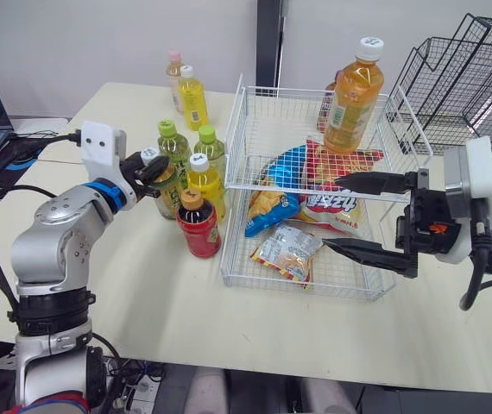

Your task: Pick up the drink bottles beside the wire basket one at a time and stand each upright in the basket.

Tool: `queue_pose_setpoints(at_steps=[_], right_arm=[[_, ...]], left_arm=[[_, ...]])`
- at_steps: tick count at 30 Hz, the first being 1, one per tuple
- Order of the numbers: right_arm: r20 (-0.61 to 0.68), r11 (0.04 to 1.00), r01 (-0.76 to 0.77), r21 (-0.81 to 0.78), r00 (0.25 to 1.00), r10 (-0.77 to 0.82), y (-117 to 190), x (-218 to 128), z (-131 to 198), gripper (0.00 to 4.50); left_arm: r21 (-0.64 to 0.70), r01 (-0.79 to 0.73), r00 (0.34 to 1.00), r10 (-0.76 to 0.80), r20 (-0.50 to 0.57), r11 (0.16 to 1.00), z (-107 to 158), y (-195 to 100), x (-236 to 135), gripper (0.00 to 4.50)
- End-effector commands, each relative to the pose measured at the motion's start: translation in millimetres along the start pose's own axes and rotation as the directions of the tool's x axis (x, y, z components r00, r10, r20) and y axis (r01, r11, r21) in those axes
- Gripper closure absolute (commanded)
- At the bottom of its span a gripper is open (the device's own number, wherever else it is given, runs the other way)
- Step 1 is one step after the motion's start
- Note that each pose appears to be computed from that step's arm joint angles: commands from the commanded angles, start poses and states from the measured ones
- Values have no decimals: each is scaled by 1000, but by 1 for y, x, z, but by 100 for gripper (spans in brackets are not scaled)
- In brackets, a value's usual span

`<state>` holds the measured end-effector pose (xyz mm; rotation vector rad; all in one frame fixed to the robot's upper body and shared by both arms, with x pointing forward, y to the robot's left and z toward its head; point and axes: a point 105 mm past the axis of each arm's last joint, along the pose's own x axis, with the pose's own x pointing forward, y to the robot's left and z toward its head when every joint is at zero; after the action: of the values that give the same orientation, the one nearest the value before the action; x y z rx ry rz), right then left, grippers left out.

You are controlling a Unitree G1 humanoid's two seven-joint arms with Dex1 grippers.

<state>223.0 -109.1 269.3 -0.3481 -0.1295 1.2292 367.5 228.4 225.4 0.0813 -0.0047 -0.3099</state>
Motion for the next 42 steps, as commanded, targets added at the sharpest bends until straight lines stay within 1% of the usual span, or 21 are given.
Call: queue_pose_setpoints(at_steps=[1, 9, 12, 15, 18, 23, 26, 29, 31, 34, 36, 39, 42], right_arm=[[16, 999, 15, -46, 1000, -14, 0, -2, 8, 0], [30, 998, 30, -59, 999, -29, -2, -3, 10, 0], [47, 996, 47, -75, 998, -43, -5, -5, 13, 0], [73, 990, 108, -94, 992, -101, -12, -11, 20, 0], [70, 980, 158, -117, 986, -151, -17, -17, 21, 0], [85, 944, 281, -174, 959, -270, -23, -26, 24, 0], [86, 917, 362, -169, 932, -352, -25, -35, 22, 0], [82, 905, 400, -146, 916, -392, -23, -40, 20, 0], [72, 893, 426, -142, 905, -420, -21, -44, 19, 0], [82, 872, 470, -138, 883, -462, -18, -46, 20, 0], [85, 865, 485, -132, 875, -477, -16, -47, 20, 0], [81, 859, 497, -121, 868, -490, -13, -45, 18, 0], [83, 852, 511, -116, 860, -504, -12, -44, 18, 0]], left_arm=[[40, 7, 999, -9, 45, 999, 15, -1, -6, 314], [71, 20, 998, -24, 61, 997, 27, 4, -17, 314], [117, 90, 993, -98, 71, 989, 39, 1, -27, 314], [155, 153, 982, -167, 85, 976, 63, 8, -39, 314], [172, 211, 968, -230, 100, 962, 88, 10, -47, 314], [205, 284, 935, -318, 159, 937, 142, 9, -50, 314], [221, 340, 902, -383, 201, 914, 174, 2, -48, 314], [246, 380, 871, -434, 231, 892, 199, -6, -44, 314], [264, 415, 838, -479, 261, 871, 219, -15, -40, 314], [281, 477, 787, -547, 286, 833, 242, -31, -34, 314], [290, 533, 743, -603, 291, 795, 255, -46, -28, 314], [290, 610, 679, -675, 288, 737, 267, -68, -19, 314], [307, 649, 644, -717, 267, 696, 269, -87, -4, 314]])
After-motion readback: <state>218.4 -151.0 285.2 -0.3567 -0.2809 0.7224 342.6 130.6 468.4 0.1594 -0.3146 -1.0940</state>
